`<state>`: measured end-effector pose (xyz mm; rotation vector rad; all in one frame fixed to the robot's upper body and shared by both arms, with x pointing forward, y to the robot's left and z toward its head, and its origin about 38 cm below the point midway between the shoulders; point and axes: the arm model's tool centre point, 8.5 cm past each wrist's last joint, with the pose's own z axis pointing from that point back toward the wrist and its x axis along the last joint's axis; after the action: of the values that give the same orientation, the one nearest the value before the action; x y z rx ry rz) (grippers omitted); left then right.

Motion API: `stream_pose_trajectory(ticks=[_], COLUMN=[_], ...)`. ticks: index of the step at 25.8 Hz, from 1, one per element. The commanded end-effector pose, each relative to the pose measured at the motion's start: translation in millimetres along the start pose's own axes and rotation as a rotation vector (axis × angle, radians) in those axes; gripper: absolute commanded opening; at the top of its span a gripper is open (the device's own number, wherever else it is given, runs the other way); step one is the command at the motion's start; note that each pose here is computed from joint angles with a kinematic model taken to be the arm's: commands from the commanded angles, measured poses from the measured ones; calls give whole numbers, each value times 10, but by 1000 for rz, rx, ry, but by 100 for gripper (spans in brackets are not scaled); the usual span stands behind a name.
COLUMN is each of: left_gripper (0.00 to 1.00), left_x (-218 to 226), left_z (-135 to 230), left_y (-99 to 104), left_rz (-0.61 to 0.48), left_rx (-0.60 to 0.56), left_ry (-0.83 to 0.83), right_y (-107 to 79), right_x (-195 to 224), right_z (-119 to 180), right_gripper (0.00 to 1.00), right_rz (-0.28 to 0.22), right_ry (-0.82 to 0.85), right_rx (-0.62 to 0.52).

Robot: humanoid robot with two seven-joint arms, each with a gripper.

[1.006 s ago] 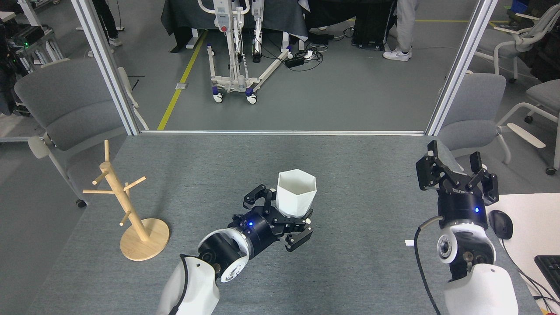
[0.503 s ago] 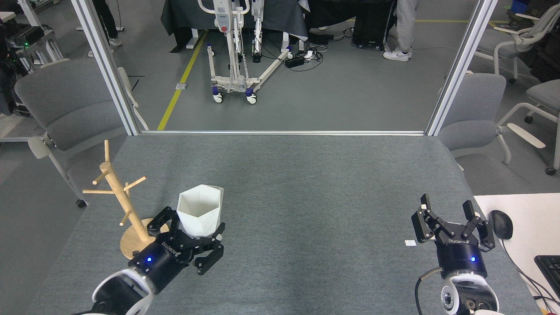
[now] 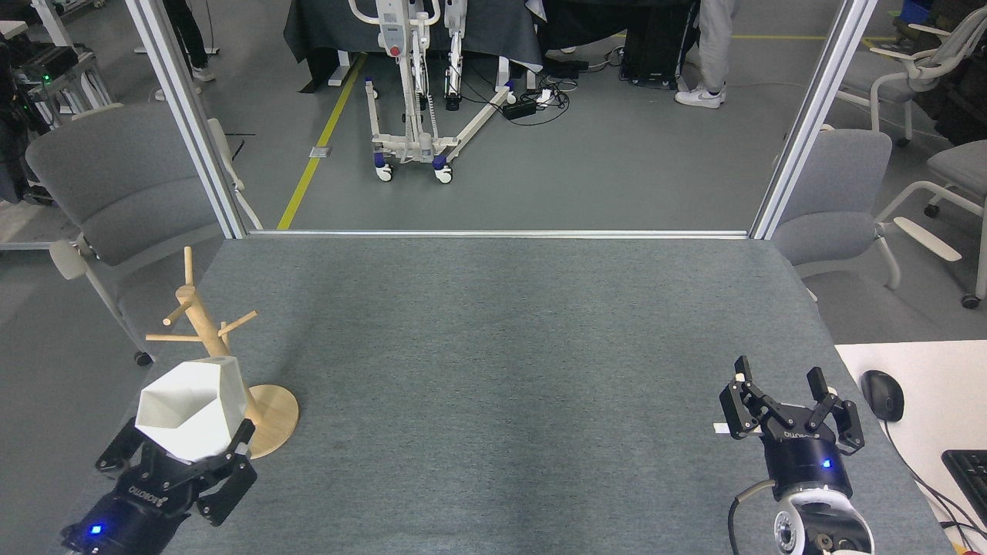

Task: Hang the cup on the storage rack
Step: 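Carry the cup with the left gripper past the wooden stand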

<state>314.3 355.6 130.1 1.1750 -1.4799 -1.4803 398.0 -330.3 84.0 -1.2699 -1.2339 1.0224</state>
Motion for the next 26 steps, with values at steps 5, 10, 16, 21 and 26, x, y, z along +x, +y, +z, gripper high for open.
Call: stream_pose_trajectory(ticks=[5, 10, 16, 21, 26], left_gripper=[0, 0, 0, 0, 0], left_x=[-337, -517, -818, -1054, -1279], left_z=[339, 279, -55, -44, -113], left_y=[-156, -223, -255, -317, -187], left_rz=[16, -19, -42, -72, -92], left_rx=[-52, -91, -115, -168, -152], left_ry=[132, 277, 382, 458, 500], right_y=[-17, -22, -25, -33, -32], right_x=[-45, -43, -50, -54, -56], right_z=[-11, -17, -17, -22, -22], right_gripper=[99, 99, 99, 99, 99], right_rz=[5, 5, 3, 3, 3], right_ry=[6, 6, 8, 9, 11], right_rx=[-2, -4, -4, -7, -6])
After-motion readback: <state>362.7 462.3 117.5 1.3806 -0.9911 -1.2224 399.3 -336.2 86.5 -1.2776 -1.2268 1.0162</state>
